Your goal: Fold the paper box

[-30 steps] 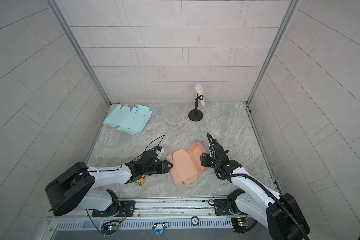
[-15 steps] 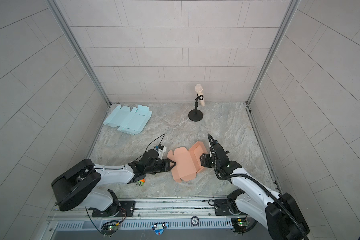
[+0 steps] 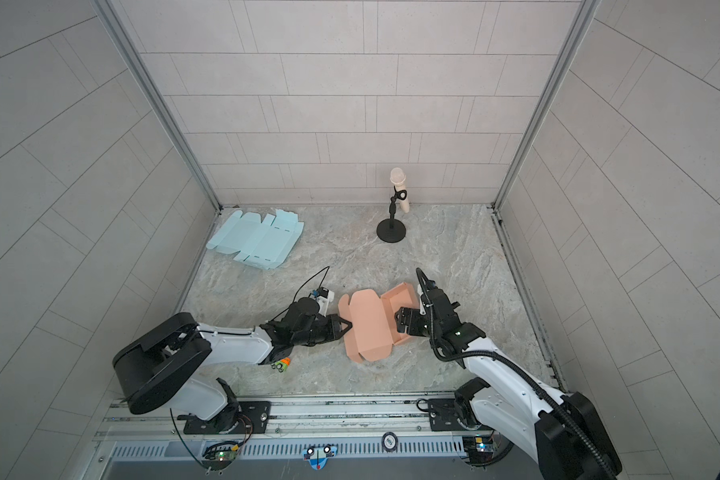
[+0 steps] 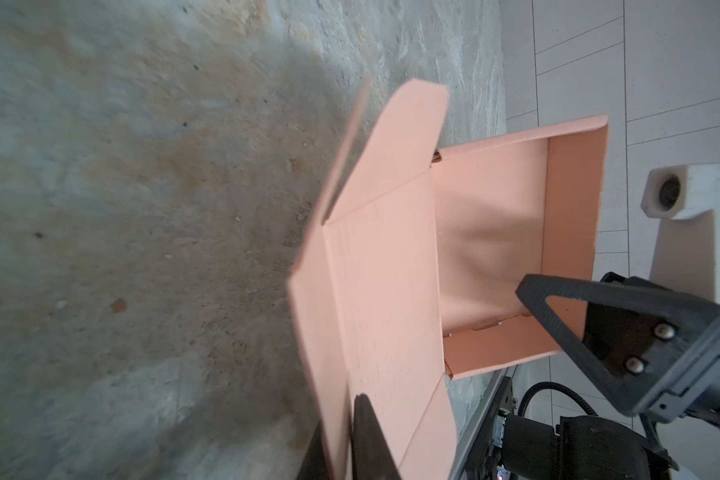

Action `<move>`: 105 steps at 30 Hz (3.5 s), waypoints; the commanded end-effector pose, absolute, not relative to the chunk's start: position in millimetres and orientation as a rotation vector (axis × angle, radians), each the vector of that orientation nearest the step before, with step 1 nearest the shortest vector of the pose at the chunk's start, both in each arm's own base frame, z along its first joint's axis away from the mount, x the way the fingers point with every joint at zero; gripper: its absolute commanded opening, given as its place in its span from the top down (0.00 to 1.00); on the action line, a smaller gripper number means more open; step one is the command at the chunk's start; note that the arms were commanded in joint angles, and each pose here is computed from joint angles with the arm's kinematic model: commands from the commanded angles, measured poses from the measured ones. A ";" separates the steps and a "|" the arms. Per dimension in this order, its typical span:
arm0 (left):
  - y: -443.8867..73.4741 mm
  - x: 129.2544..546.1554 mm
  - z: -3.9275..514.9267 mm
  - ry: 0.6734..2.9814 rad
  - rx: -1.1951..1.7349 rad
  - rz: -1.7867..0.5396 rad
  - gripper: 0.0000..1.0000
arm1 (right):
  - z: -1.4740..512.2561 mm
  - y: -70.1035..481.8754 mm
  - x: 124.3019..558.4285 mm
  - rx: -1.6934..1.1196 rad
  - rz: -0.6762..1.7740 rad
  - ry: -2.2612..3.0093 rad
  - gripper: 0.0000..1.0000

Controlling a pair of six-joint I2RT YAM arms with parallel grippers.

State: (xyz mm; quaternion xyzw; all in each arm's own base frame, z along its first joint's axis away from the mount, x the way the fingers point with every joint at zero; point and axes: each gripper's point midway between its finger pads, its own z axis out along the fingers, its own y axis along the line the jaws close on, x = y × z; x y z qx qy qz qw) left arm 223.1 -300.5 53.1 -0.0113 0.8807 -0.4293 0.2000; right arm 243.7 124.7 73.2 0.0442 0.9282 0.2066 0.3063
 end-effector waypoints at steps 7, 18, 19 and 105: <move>-288.1 236.6 66.3 2.453 -0.035 -1.154 0.93 | 90.5 122.6 234.7 0.039 0.545 2.430 0.01; -255.4 244.4 89.6 2.505 0.179 -0.872 0.96 | 136.3 132.1 222.0 -0.127 0.653 2.226 0.01; -253.4 245.1 93.8 2.506 0.212 -0.839 0.96 | 142.8 135.4 221.0 -0.149 0.679 2.195 0.00; -222.1 265.5 205.6 2.330 0.566 -0.577 0.28 | 181.3 221.9 278.5 -0.846 0.474 1.903 1.00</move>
